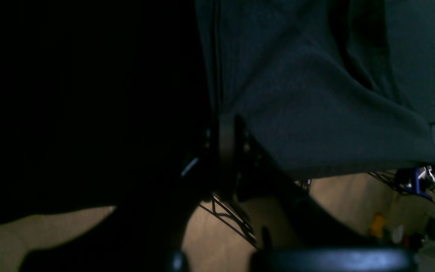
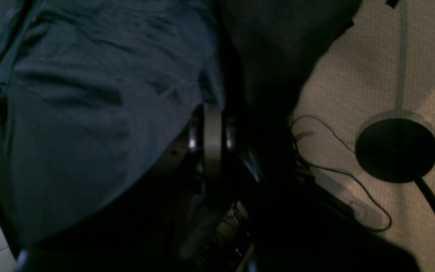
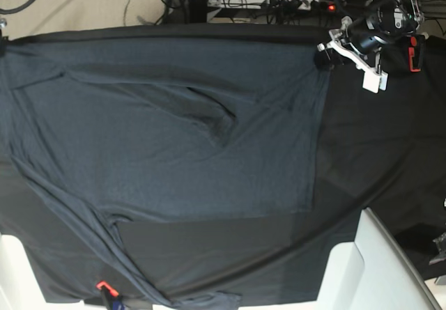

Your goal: Fold the T-shirt properly

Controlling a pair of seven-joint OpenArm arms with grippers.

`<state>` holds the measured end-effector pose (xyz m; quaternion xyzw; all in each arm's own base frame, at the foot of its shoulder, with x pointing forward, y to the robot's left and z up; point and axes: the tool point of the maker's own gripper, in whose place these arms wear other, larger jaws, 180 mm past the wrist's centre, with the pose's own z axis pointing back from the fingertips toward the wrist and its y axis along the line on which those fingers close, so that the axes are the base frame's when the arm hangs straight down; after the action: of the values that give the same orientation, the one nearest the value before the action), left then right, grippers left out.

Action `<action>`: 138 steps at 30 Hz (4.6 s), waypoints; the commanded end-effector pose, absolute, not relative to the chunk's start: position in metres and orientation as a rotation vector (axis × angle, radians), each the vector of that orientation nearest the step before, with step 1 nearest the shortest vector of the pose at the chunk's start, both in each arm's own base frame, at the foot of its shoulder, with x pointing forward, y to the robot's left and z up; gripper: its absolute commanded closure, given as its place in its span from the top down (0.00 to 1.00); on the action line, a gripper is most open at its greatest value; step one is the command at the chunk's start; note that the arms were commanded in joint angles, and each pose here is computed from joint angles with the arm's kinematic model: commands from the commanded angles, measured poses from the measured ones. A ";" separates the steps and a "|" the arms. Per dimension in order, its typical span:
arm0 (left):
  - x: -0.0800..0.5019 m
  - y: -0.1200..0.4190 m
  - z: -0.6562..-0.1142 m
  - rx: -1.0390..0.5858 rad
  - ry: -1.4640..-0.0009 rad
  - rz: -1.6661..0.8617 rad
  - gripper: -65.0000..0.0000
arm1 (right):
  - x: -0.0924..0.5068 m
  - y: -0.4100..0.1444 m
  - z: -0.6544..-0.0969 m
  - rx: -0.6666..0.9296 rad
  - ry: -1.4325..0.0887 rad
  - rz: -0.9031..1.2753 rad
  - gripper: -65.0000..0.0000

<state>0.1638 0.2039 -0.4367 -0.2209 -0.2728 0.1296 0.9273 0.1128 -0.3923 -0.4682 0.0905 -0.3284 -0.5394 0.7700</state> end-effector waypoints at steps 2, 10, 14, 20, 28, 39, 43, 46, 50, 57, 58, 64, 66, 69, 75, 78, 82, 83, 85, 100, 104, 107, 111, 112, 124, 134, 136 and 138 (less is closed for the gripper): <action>0.164 0.208 -0.437 -0.434 -0.570 0.264 0.00 | 0.117 -0.407 -0.455 0.172 -0.761 -1.152 0.00; 0.153 0.211 -0.446 -0.418 -0.537 0.275 0.00 | 0.117 -0.406 -0.456 0.173 -0.758 -1.151 0.01; 0.151 0.211 -0.446 -0.417 -0.534 0.275 0.00 | 0.118 -0.405 -0.456 0.175 -0.757 -1.148 0.01; 0.149 0.212 -0.447 -0.413 -0.527 0.277 0.00 | 0.117 -0.407 -0.456 0.172 -0.762 -1.154 0.28; 0.150 0.215 -0.446 -0.406 -0.530 0.278 0.66 | 0.118 -0.408 -0.453 0.168 -0.775 -1.152 0.44; 0.152 0.311 -0.413 -0.219 -0.658 0.402 0.96 | 0.152 -0.427 -0.422 0.117 -0.859 -1.024 0.44; 0.165 0.315 -0.398 -0.195 -0.686 0.314 0.96 | 0.214 -0.422 -0.402 0.132 -0.888 -0.826 0.44; 0.179 0.300 -0.377 -0.203 -0.744 0.189 0.96 | 0.273 -0.410 -0.388 0.159 -0.946 -0.616 0.44; 0.185 0.293 -0.368 -0.205 -0.774 0.151 0.96 | 0.332 -0.399 -0.396 0.197 -0.932 -0.448 0.44; 0.179 0.292 -0.372 -0.210 -0.767 0.173 0.96 | 0.368 -0.408 -0.429 0.105 -0.932 -0.428 0.44; 0.179 0.292 -0.372 -0.210 -0.767 0.173 0.96 | 0.368 -0.407 -0.435 0.085 -0.919 -0.407 0.44; 0.179 0.292 -0.372 -0.210 -0.767 0.175 0.96 | 0.355 -0.400 -0.463 0.032 -0.884 -0.390 0.44; 0.179 0.292 -0.372 -0.210 -0.767 0.175 0.96 | 0.350 -0.400 -0.469 0.026 -0.868 -0.403 0.44; 0.179 0.292 -0.372 -0.210 -0.767 0.175 0.96 | 0.342 -0.415 -0.473 -0.060 -0.844 -0.435 0.44; 0.179 0.291 -0.372 -0.211 -0.767 0.174 0.96 | 0.339 -0.427 -0.471 -0.114 -0.839 -0.458 0.44; 0.178 0.292 -0.373 -0.213 -0.763 0.178 0.96 | 0.340 -0.427 -0.471 -0.112 -0.843 -0.459 0.44; 0.172 0.294 -0.383 -0.222 -0.737 0.205 0.96 | 0.350 -0.423 -0.463 -0.101 -0.872 -0.443 0.44; 0.171 0.294 -0.386 -0.225 -0.730 0.213 0.96 | 0.351 -0.426 -0.460 -0.102 -0.879 -0.445 0.44; 0.168 0.295 -0.390 -0.229 -0.720 0.223 0.96 | 0.348 -0.431 -0.459 -0.113 -0.875 -0.449 0.44; 0.170 0.295 -0.390 -0.230 -0.723 0.223 0.96 | 0.339 -0.412 -0.481 -0.091 -0.820 -0.458 0.43; 0.170 0.295 -0.389 -0.230 -0.724 0.221 0.96 | 0.330 -0.409 -0.489 -0.091 -0.799 -0.455 0.36; 0.170 0.295 -0.389 -0.229 -0.725 0.219 0.96 | 0.329 -0.410 -0.489 -0.091 -0.802 -0.460 0.04; 0.171 0.293 -0.389 -0.232 -0.725 0.214 0.96 | 0.331 -0.411 -0.487 -0.090 -0.809 -0.461 0.01; 0.171 0.292 -0.389 -0.233 -0.725 0.213 0.96 | 0.332 -0.412 -0.485 -0.089 -0.814 -0.461 0.00; 0.172 0.292 -0.388 -0.233 -0.728 0.212 0.96 | 0.315 -0.412 -0.469 -0.048 -0.926 -0.455 0.00; 0.173 0.292 -0.388 -0.234 -0.727 0.214 0.96 | 0.302 -0.405 -0.430 0.039 -0.938 -0.463 0.00; 0.173 0.293 -0.388 -0.233 -0.727 0.213 0.96 | 0.294 -0.407 -0.427 0.045 -0.918 -0.471 0.00; 0.173 0.293 -0.388 -0.233 -0.727 0.213 0.96 | 0.287 -0.406 -0.422 0.048 -0.905 -0.465 0.00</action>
<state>0.1667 0.2883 -0.3988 -0.1179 -0.3358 0.1101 0.9280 0.2777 -0.3945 -0.4385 0.0318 -0.4097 -0.2261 0.8832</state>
